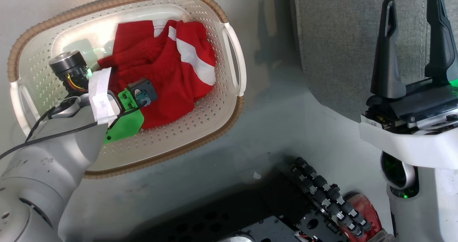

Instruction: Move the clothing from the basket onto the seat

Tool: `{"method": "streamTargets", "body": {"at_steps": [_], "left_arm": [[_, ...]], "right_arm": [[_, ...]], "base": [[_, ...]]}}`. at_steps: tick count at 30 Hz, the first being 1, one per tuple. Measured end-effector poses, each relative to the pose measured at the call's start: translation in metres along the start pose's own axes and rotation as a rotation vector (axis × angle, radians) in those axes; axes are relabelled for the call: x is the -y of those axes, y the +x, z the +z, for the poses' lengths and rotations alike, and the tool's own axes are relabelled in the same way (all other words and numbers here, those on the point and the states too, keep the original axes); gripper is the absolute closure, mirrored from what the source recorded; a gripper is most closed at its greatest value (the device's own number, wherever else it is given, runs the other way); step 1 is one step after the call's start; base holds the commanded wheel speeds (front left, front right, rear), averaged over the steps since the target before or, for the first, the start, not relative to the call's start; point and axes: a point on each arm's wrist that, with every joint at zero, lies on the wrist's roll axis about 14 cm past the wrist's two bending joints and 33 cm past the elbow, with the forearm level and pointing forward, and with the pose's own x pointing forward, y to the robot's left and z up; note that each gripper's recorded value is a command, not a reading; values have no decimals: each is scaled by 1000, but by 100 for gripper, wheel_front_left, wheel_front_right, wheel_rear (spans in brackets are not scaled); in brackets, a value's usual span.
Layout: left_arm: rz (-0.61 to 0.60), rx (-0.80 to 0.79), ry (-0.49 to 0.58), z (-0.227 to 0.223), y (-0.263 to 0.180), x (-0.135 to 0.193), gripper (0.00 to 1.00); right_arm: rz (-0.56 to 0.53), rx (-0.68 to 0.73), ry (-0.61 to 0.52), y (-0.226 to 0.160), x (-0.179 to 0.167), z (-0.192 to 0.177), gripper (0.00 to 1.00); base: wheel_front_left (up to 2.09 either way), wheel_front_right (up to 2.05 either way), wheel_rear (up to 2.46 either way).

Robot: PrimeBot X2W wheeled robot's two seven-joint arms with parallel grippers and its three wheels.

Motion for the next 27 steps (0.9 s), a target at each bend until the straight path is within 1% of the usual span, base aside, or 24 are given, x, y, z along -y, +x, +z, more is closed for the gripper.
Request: {"method": "streamTargets", "body": {"at_steps": [2, 5, 10, 11, 12, 13, 19, 25, 27], "left_arm": [[0, -23, -25, -4, 0, 1, 0], [-4, -88, -34, -15, 0, 4, 0], [-34, -132, -68, -21, 1, 19, 0], [-37, -134, -75, -21, 1, 21, 65], [-39, -131, -80, -20, 1, 22, 96], [-44, -134, -83, -20, 1, 24, 100], [-51, -138, -95, -18, 1, 26, 100], [-48, -78, -137, -2, -1, 23, 100], [-45, -53, -148, 4, -1, 21, 100]], "right_arm": [[4, -2, -4, 0, -1, 0, 0], [6, -9, -1, -2, -3, -2, 0], [10, -11, 0, -2, -4, -3, 0], [10, -12, 1, -2, -4, -4, 0], [11, -12, 1, -2, -5, -4, 0], [13, -12, 2, -2, -5, -4, 0], [19, -11, 7, -1, -7, -4, 0], [24, 7, 13, 3, -8, 1, 0], [22, 24, 34, 6, -8, 6, 0]], "base": [[0, 0, 0], [0, 0, 0], [0, 0, 0], [0, 0, 0], [0, 0, 0], [0, 0, 0], [0, 0, 0], [0, 0, 0], [0, 0, 0]]}}
